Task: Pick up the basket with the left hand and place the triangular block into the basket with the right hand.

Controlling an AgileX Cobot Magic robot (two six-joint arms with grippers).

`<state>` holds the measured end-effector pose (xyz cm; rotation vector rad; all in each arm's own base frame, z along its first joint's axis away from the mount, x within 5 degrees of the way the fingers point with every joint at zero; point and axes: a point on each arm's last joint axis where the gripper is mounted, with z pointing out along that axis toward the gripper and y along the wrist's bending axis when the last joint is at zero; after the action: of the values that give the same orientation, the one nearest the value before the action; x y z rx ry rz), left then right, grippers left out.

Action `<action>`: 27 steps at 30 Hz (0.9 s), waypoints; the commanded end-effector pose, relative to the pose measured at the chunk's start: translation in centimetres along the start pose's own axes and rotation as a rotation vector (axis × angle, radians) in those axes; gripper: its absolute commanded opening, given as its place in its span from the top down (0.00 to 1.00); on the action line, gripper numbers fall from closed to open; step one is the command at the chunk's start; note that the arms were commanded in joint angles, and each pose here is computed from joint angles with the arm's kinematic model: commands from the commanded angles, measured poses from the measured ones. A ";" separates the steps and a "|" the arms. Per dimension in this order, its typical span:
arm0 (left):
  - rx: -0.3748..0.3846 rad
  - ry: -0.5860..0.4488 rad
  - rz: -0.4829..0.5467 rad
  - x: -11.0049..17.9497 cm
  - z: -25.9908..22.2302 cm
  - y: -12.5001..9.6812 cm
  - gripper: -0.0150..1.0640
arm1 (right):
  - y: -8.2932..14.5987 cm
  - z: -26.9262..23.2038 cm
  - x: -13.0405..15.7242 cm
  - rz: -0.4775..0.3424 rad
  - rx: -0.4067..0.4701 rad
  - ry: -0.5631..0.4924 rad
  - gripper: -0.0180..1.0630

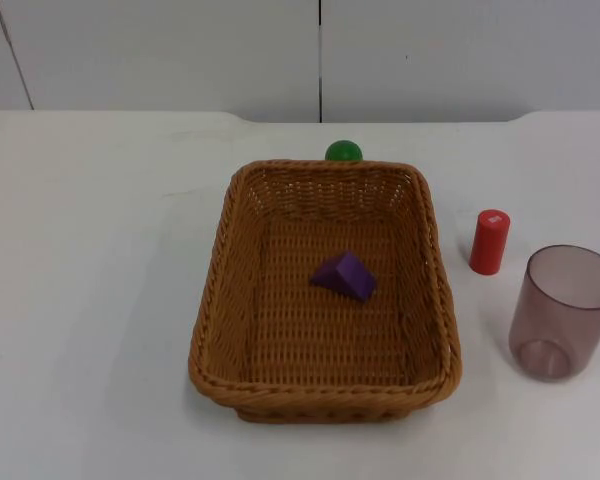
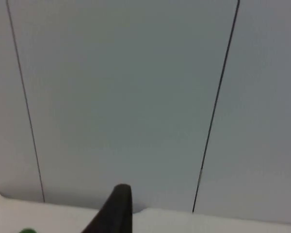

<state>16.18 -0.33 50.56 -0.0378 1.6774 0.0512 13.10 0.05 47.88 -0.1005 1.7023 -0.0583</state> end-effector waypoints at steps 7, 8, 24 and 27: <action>-0.023 -0.237 -0.035 -1.2 -12.0 2.3 0.01 | 0.5 -10.5 0.3 -0.065 0.042 -0.268 0.02; -0.027 -0.255 -0.032 -0.9 -13.4 2.5 0.01 | 0.6 -11.7 0.5 -0.059 0.043 -0.292 0.02; -0.001 -0.421 0.102 5.4 -24.4 1.6 0.01 | 1.9 -22.9 5.4 -0.094 0.052 -0.432 0.02; 0.034 -0.404 0.115 6.0 -25.0 1.6 0.01 | 2.0 -24.1 6.3 -0.100 0.057 -0.437 0.02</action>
<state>-9.04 -0.01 47.76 0.0616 1.2610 0.1334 -11.17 0.92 45.15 -0.1402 1.2489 -0.1357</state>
